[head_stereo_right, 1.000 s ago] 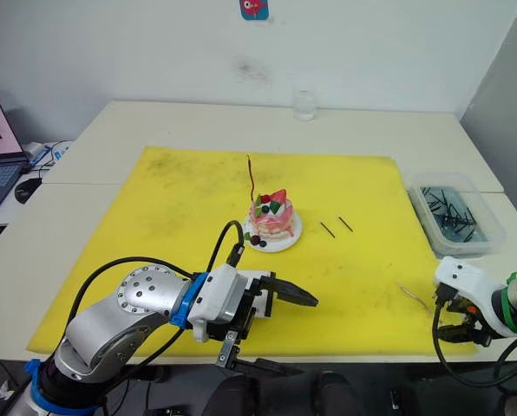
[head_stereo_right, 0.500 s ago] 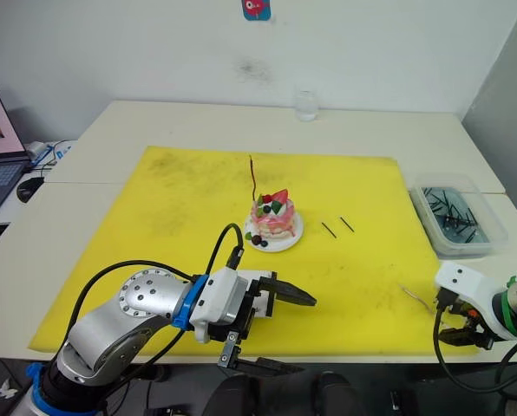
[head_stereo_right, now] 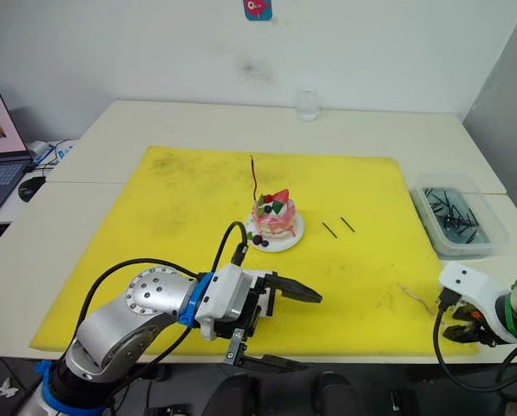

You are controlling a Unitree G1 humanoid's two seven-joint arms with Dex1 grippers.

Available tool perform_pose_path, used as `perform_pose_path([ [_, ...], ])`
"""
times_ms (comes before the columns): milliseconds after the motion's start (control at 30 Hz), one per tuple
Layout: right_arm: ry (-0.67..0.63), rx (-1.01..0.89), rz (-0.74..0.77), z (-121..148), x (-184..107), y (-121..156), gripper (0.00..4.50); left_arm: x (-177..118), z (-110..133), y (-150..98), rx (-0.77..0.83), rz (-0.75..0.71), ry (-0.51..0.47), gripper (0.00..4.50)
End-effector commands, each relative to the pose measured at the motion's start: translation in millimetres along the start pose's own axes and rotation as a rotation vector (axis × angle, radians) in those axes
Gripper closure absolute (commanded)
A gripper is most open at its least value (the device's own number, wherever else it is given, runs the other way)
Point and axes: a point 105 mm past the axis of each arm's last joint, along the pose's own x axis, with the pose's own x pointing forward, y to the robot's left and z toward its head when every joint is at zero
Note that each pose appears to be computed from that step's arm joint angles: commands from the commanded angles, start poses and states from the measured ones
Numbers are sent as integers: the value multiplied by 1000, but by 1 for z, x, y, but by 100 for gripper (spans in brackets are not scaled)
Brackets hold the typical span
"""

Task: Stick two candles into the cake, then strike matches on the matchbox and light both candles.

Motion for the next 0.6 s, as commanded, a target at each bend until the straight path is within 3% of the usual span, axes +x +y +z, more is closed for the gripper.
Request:
perform_pose_path([
  [33, -22, -11, 3, 5, -2, 4, 403, 1, 6, -1, 16, -9, -16, 0],
  [67, -21, -11, 4, 5, -2, 5, 439, 1, 6, -1, 15, -9, -16, 0],
  [100, -21, -10, 5, 5, -2, 5, 447, 1, 6, -1, 15, -8, -14, 0],
  [400, -88, 22, -1, 18, -22, -7, 447, -6, 6, 2, -9, 29, -10, 0],
  [500, -188, 33, 6, 37, -38, -10, 447, -14, 8, 6, -42, 88, -21, 0],
  [600, -391, 20, 23, 72, -55, -8, 447, -27, 8, 12, -87, 182, -23, 0],
])
